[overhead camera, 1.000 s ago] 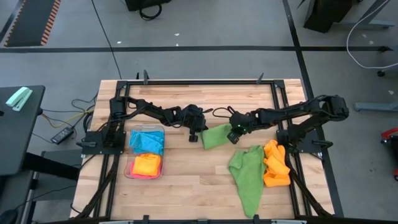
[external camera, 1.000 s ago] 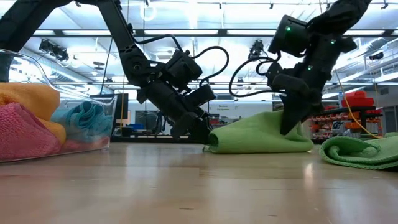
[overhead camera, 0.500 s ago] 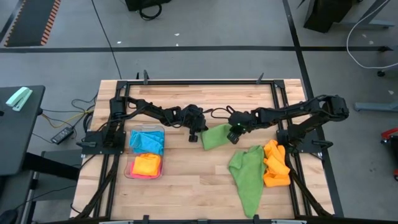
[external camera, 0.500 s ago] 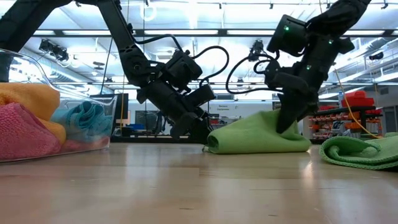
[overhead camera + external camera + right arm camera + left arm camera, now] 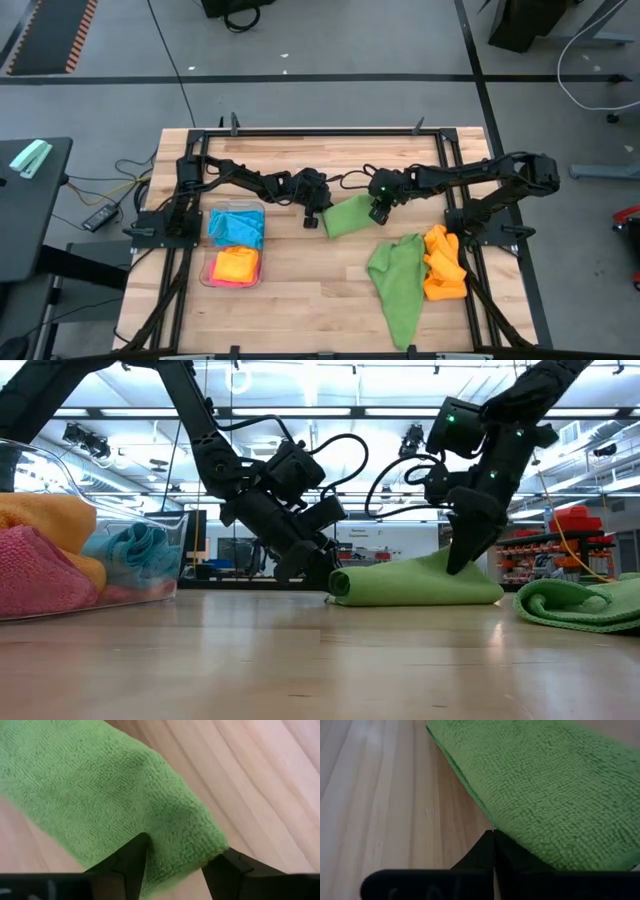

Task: Fold microfiber towels
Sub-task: Fold the left green microfiber cloth

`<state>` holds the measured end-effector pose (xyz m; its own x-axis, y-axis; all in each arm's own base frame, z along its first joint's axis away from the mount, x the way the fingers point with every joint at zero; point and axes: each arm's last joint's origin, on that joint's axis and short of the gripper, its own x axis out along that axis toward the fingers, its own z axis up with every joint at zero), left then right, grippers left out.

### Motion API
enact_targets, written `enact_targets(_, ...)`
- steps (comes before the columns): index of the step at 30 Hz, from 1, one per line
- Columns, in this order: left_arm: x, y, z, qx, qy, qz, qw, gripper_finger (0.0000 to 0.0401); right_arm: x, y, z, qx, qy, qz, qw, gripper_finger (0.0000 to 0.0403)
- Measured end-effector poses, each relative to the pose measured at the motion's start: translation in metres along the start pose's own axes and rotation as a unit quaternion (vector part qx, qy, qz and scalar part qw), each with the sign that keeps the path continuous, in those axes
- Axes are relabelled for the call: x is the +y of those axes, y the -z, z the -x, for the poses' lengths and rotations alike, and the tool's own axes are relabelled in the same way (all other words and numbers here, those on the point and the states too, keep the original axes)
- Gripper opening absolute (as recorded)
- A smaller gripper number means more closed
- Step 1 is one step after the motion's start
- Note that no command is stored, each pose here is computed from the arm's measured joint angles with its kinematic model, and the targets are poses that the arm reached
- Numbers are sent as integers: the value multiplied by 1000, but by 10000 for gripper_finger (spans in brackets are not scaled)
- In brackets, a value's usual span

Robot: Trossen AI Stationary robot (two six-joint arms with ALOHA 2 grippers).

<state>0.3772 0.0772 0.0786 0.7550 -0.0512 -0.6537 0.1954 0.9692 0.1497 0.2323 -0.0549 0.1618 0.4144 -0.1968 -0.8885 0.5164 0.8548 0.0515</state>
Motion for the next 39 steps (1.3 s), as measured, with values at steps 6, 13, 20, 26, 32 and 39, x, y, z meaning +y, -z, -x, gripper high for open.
enact_targets(6,0,0,0,0,0,0,1000,25,1,-6,13,47,10,16,999,183)
enact_targets(13,0,0,0,0,0,0,1000,16,8,-19,40,63,10,38,997,183)
enact_targets(20,1,0,0,0,0,6,1000,15,42,-13,53,-121,-55,145,981,182)
enact_targets(26,1,0,0,-1,-2,6,1000,31,48,12,23,-278,-99,164,941,182)
enact_targets(32,1,0,0,-1,-1,6,1000,20,39,27,-9,-374,-104,156,908,182)
enact_targets(39,1,0,0,-1,-1,6,1000,22,37,19,-42,-342,-112,190,914,179)
